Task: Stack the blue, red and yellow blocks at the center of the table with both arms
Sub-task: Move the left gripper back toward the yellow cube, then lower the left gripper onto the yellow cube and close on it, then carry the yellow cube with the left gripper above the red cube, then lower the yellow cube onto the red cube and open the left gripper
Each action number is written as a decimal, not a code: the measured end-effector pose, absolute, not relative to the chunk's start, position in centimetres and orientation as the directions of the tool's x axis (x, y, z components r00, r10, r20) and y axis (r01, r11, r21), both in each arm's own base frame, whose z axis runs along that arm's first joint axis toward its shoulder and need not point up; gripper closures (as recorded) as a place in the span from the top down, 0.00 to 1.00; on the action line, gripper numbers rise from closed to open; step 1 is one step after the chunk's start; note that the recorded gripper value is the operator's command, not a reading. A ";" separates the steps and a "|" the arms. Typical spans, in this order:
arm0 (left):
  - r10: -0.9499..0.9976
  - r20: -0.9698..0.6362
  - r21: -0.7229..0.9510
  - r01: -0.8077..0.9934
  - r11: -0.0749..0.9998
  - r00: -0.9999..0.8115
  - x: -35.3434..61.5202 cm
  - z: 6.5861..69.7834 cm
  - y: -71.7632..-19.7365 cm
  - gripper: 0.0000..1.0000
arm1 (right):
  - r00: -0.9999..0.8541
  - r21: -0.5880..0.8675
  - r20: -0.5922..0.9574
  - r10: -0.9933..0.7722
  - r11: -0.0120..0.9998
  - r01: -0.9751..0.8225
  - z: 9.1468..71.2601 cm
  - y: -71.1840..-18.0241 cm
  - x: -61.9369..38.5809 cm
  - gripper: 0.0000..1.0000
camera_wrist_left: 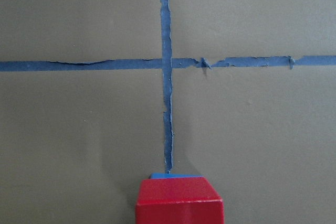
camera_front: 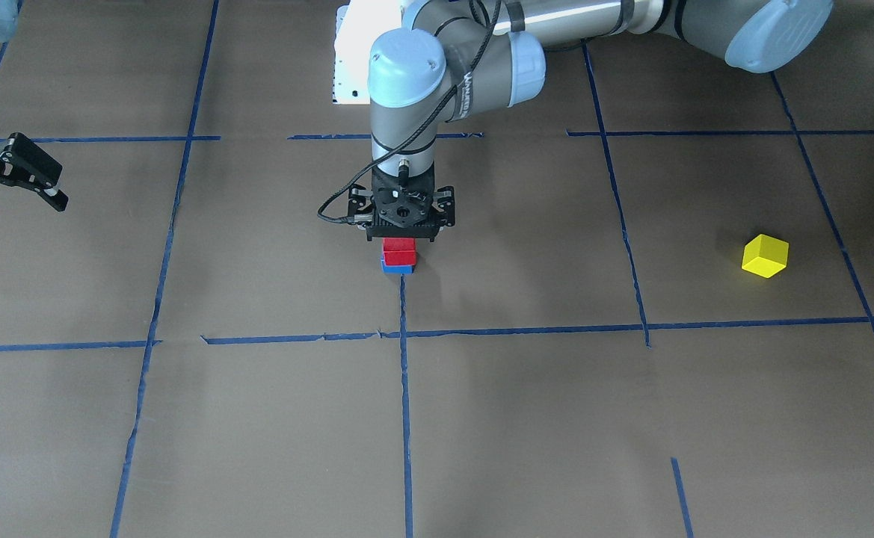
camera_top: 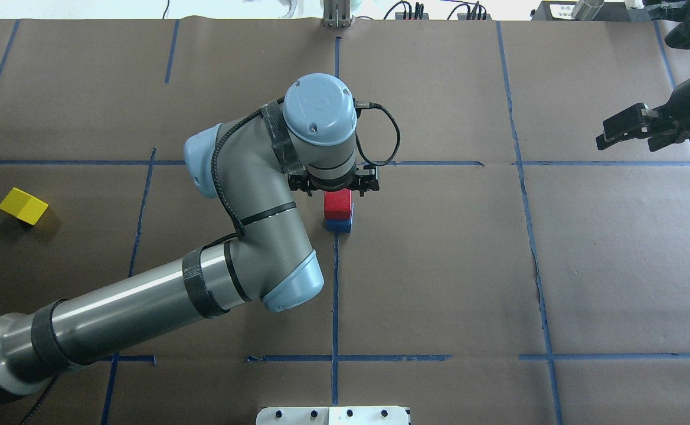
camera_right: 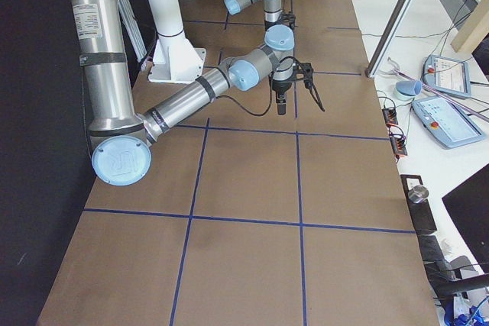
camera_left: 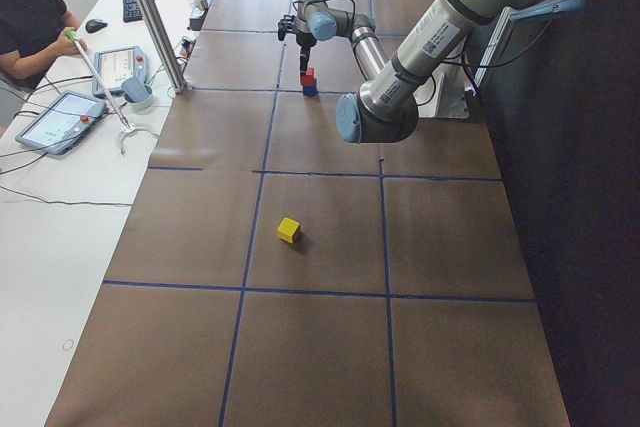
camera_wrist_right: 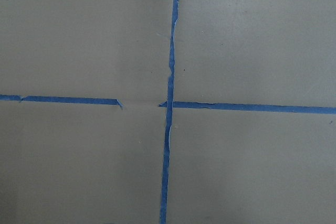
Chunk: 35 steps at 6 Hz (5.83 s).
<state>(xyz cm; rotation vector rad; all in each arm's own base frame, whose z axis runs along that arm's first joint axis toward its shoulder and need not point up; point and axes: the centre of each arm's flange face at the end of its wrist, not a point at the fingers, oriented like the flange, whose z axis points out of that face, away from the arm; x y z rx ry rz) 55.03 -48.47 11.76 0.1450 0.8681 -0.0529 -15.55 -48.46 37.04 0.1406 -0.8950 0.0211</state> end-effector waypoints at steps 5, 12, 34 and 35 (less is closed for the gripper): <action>0.345 -0.672 0.367 -0.109 0.924 0.655 30.1 37.4 -50.7 1.00 | 0.635 0.105 0.772 -0.029 0.991 -0.082 37.6 -48.5 -15.5 1.00; 0.279 -0.657 0.207 -0.189 0.960 0.700 17.5 58.9 -50.6 1.00 | 0.648 0.109 0.761 -0.036 0.991 -0.073 38.0 -48.5 -16.5 1.00; 0.015 -0.751 0.025 0.005 1.000 0.660 54.7 8.7 -46.7 0.00 | 0.663 0.114 0.748 -0.045 0.992 -0.061 38.4 -48.6 -17.6 1.00; 0.012 -0.743 0.026 0.011 1.000 0.669 55.5 8.7 -47.2 0.00 | 0.663 0.114 0.748 -0.045 0.992 -0.061 38.3 -48.6 -17.6 1.00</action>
